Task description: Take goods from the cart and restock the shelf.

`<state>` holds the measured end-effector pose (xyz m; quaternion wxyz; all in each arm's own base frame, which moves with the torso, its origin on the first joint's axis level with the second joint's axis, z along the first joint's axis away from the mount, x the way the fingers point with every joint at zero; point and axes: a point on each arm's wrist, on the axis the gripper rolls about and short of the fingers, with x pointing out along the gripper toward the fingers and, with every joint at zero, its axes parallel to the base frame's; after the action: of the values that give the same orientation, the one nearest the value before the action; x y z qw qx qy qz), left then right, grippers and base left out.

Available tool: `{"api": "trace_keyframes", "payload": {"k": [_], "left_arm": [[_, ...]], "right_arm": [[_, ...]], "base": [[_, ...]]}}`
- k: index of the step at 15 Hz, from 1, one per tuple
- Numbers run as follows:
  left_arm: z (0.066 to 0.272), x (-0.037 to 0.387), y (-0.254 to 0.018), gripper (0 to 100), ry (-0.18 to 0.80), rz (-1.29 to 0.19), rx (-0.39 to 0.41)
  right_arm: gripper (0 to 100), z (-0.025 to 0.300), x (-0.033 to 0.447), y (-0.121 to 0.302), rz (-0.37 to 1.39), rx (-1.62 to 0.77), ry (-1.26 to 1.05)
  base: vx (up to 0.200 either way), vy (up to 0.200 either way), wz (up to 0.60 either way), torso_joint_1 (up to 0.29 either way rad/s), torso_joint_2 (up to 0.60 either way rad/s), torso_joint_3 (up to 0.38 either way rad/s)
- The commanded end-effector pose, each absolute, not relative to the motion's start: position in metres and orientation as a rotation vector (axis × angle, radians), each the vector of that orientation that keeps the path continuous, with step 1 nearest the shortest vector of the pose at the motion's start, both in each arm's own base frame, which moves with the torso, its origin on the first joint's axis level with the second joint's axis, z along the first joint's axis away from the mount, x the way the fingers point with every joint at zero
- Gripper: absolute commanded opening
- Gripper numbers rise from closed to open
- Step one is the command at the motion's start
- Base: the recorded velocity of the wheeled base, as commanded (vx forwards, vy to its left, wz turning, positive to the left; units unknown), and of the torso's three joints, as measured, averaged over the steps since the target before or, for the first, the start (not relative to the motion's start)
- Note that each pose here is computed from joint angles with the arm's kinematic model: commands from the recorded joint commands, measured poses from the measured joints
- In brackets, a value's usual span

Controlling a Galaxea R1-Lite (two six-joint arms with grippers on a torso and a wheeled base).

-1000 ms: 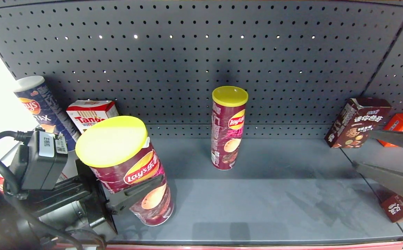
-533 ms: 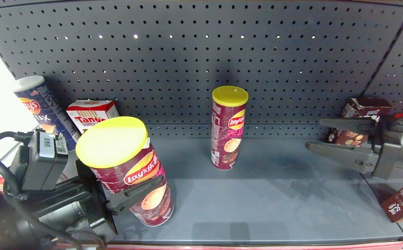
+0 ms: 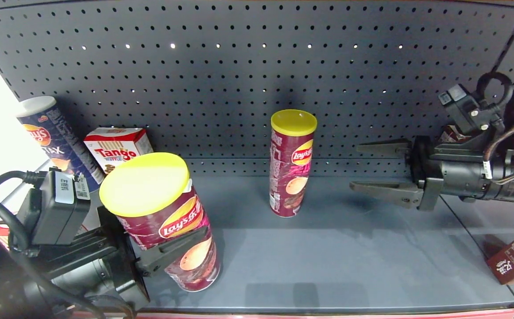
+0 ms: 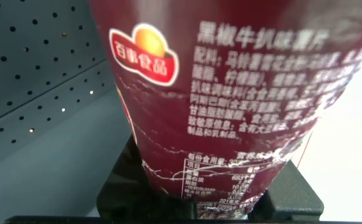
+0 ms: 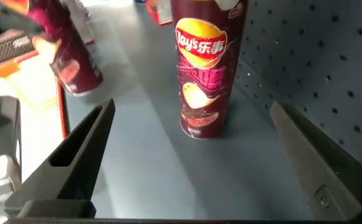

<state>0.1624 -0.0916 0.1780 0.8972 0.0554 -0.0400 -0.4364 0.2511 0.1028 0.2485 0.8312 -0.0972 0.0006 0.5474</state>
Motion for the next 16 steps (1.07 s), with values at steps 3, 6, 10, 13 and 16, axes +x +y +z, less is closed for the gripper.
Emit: {"api": "trace_keyframes", "payload": {"k": [3, 6, 10, 13, 16], "left_arm": [[0.178, 0.163, -0.09, 0, -0.082, -0.891, 0.116], [0.179, 0.163, -0.09, 0, -0.088, -0.894, 0.114], [0.18, 0.164, -0.09, 0, -0.09, -0.894, 0.114], [0.18, 0.164, -0.09, 0, -0.089, -0.893, 0.113], [0.181, 0.164, -0.09, 0, -0.09, -0.893, 0.101]], "right_arm": [[100, 0.235, 0.284, 0.116, 1.228, -0.213, -0.02], [100, 0.229, 0.307, 0.126, 1.255, -0.223, -0.072], [100, 0.221, 0.324, 0.137, 1.295, -0.217, -0.07], [100, 0.214, 0.334, 0.143, 1.324, -0.21, -0.061], [100, 0.206, 0.343, 0.148, 1.353, -0.203, -0.053]], "base": [[0.0, 0.0, 0.0, 0.0, 0.0, 0.0], [0.0, 0.0, 0.0, 0.0, 0.0, 0.0], [0.0, 0.0, 0.0, 0.0, 0.0, 0.0], [0.0, 0.0, 0.0, 0.0, 0.0, 0.0], [0.0, 0.0, 0.0, 0.0, 0.0, 0.0]]}}
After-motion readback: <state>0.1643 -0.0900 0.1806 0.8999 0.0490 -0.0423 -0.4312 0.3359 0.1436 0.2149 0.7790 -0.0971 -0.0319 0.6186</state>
